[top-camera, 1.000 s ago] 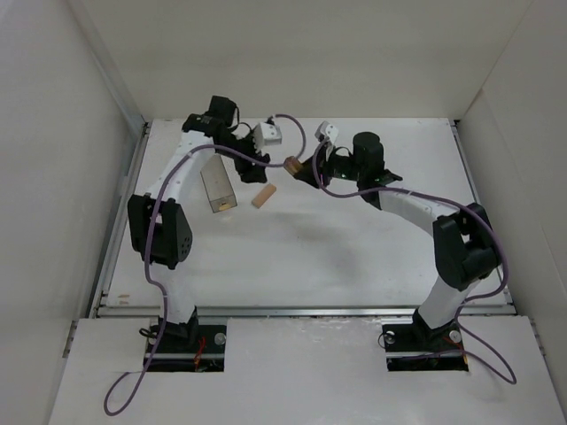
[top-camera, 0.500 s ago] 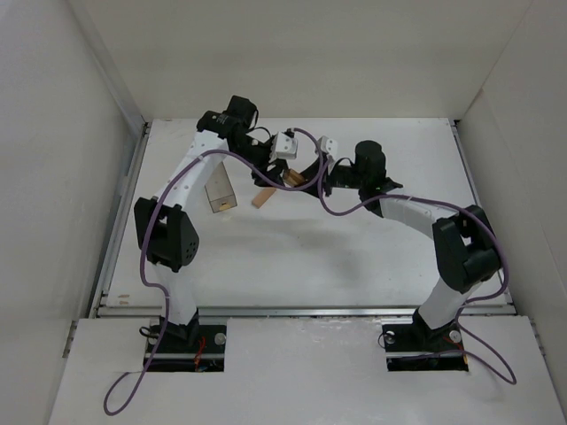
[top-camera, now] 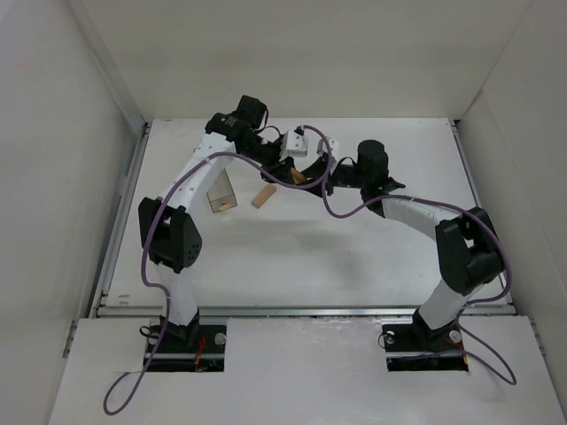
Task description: Build the wood block tower
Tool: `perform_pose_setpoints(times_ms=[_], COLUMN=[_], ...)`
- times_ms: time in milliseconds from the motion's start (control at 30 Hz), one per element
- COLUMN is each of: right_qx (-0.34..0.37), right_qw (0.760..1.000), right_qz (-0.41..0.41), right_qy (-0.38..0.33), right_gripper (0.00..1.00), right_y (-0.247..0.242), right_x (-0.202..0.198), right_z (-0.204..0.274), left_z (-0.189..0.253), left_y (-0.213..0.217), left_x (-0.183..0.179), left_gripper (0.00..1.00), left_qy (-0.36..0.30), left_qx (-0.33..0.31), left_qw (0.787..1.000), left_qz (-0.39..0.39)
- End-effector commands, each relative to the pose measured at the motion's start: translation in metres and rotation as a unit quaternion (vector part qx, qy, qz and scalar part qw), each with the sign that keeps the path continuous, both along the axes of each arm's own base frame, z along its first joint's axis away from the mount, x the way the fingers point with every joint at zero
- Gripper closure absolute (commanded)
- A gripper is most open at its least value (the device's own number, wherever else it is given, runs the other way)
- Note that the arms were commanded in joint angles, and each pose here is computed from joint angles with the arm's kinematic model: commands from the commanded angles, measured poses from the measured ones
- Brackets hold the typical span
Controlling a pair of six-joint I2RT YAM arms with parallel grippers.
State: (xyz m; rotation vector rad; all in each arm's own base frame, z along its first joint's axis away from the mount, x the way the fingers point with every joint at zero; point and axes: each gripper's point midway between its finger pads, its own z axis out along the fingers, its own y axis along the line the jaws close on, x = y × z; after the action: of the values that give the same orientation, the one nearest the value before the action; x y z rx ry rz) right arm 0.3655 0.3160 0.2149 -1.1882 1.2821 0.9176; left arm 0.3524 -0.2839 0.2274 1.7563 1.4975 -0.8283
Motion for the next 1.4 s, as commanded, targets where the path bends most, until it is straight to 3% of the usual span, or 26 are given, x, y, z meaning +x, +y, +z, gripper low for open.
perform_pose_setpoints(times_ms=[0, 67, 100, 200, 333, 567, 700, 867, 1000, 1367], right_qx=[0.015, 0.006, 0.009, 0.004, -0.003, -0.02, -0.013, -0.021, -0.023, -0.018], right_qw=[0.999, 0.999, 0.999, 0.998, 0.981, 0.94, 0.923, 0.915, 0.914, 0.922], right_qz=[-0.017, -0.032, -0.038, -0.068, -0.194, -0.339, -0.378, -0.392, -0.392, -0.374], right_qy=[-0.042, -0.02, -0.012, 0.002, -0.012, -0.041, -0.072, -0.094, -0.101, -0.104], right_gripper=[0.65, 0.4, 0.01, 0.0, 0.0, 0.0, 0.0, 0.0, 0.0, 0.0], right_y=[-0.001, -0.004, -0.008, -0.027, -0.077, -0.143, -0.167, -0.177, -0.179, -0.174], right_x=[0.004, 0.006, 0.007, 0.003, 0.009, -0.001, -0.017, -0.027, -0.032, -0.036], right_z=[0.028, 0.02, 0.023, 0.014, 0.003, 0.011, 0.028, 0.035, 0.039, 0.043], left_z=[-0.003, -0.009, -0.023, -0.037, -0.072, -0.141, -0.16, -0.168, -0.167, -0.154], left_y=[0.002, 0.004, 0.012, 0.015, 0.014, -0.003, -0.021, -0.026, -0.028, -0.046], left_x=[0.013, 0.031, 0.043, 0.066, 0.075, 0.079, 0.064, 0.06, 0.051, 0.005], left_gripper=[1.0, 1.0, 1.0, 1.0, 1.0, 1.0, 1.0, 1.0, 1.0, 0.98], left_qy=[0.0, -0.009, -0.011, -0.009, 0.016, 0.001, -0.018, -0.043, -0.026, 0.037], left_qx=[0.022, 0.031, 0.058, 0.077, 0.118, 0.228, 0.242, 0.271, 0.269, 0.194], left_qw=[0.999, 0.996, 0.99, 0.976, 0.963, 0.944, 0.95, 0.944, 0.948, 0.98], left_qz=[0.045, 0.089, 0.127, 0.205, 0.241, 0.239, 0.195, 0.185, 0.166, 0.013])
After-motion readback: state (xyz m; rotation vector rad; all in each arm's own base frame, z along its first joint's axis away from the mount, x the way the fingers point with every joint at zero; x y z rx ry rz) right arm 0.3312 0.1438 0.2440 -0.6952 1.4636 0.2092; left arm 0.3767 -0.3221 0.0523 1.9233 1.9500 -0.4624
